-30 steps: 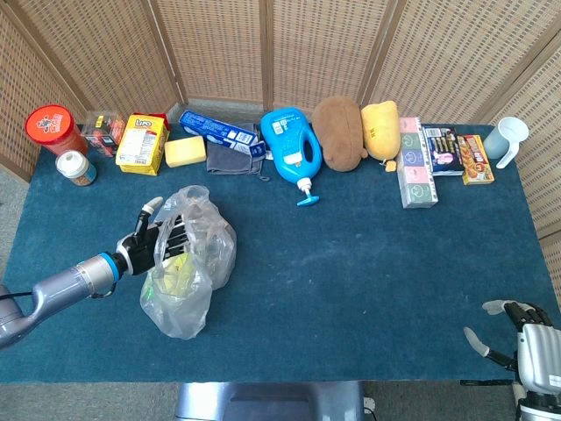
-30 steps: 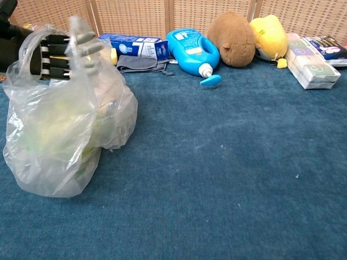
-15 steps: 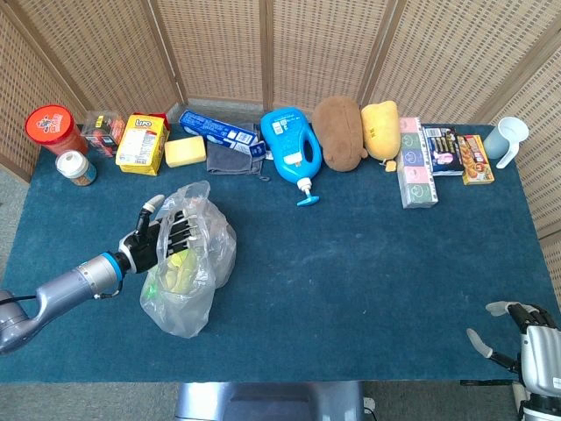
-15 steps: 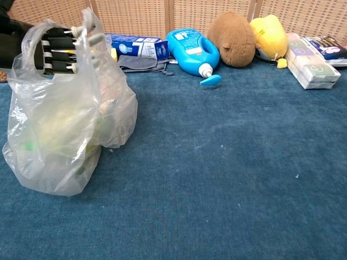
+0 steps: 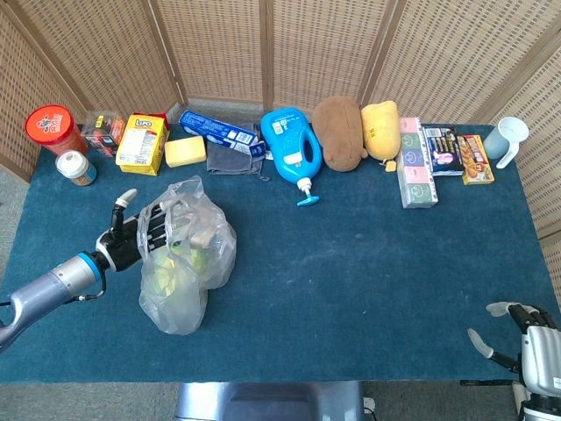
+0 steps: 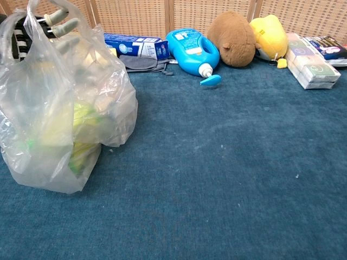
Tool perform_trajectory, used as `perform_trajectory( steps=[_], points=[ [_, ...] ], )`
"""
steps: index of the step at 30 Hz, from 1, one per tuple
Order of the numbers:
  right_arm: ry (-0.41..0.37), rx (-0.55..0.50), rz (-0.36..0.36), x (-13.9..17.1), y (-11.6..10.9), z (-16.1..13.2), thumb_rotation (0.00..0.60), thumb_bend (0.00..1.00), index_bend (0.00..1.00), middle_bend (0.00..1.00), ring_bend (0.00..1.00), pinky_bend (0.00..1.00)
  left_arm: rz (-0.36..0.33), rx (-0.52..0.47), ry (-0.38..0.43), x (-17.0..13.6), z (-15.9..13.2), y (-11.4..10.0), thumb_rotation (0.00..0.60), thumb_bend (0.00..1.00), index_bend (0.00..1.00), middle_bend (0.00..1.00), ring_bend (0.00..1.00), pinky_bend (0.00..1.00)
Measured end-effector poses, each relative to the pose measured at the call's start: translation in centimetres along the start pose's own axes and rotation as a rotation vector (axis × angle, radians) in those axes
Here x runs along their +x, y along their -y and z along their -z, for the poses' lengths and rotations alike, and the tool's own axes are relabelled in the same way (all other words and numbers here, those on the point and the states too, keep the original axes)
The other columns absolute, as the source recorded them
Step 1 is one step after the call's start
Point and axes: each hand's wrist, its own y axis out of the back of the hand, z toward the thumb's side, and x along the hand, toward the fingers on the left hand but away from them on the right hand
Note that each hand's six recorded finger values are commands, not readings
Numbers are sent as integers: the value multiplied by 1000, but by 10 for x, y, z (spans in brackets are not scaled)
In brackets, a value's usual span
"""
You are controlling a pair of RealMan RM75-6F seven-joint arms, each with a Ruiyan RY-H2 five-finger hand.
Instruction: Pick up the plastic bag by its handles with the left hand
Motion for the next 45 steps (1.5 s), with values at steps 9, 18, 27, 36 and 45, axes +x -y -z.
perform_trajectory(
  steps=[9,18,27,36,45],
  points=[
    [-6,-3,2,-1,0,-1,170,245,427,482,397,280,28,-39,21,7,-3,7,0,277,226,272,275,379],
    [-1,-3,2,0,0,1,173,246,427,482,396,280,15,-53,42,4,-4,5,0,277,237,305,330,391],
    [-5,-9,-10,-2,4,1,170,245,427,482,396,280,-54,-33,-5,2,13,-11,0,277,238,305,330,394],
    [0,-10,-15,-1,6,1,173,245,427,482,397,280,-47,-26,-28,2,20,-9,0,276,238,305,330,395],
    [-4,-9,-12,-1,5,0,172,245,427,482,396,281,-17,-93,15,12,16,0,0,276,238,305,331,395]
  ],
)
